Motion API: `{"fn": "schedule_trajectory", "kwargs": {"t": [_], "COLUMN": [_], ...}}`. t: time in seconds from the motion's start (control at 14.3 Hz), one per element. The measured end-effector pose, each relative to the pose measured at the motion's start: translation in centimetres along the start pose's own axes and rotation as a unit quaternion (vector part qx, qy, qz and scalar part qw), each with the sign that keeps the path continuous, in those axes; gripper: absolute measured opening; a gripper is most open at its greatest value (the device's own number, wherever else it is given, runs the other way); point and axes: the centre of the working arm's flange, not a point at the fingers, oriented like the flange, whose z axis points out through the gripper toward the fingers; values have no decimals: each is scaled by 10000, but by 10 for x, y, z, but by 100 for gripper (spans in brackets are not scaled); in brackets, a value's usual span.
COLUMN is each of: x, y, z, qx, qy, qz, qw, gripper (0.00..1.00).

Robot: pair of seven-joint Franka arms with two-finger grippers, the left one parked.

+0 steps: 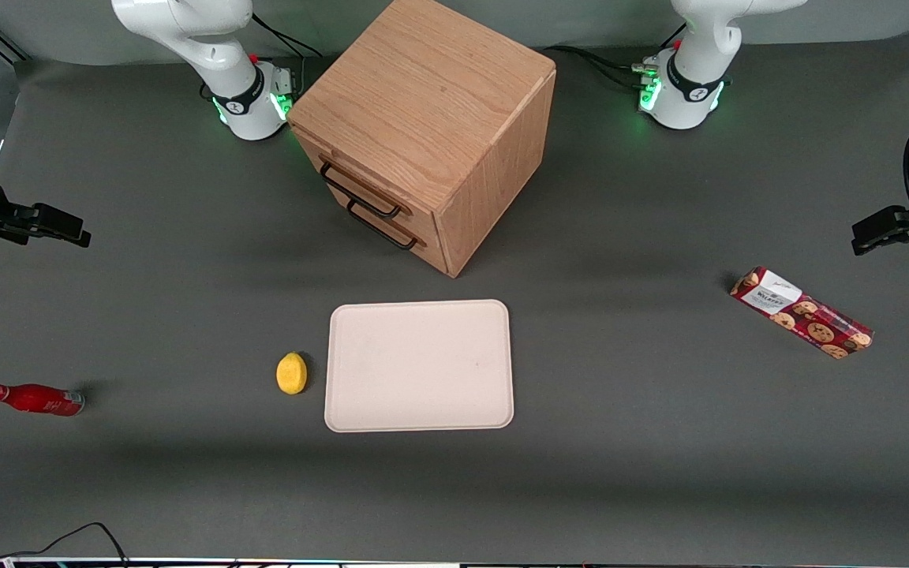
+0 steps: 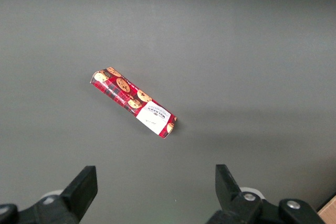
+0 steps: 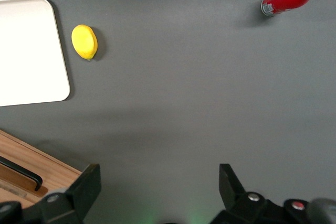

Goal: Open upper drawer

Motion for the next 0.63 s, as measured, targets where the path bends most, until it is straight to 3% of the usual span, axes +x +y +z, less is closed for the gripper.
{"fn": "schedule_trajectory", "kwargs": {"t": [0.63], "x": [1], "y": [6], "z": [-5], "qx": [4], "qy": [51], "qz": [60], "qw": [10000], "gripper": [100]}}
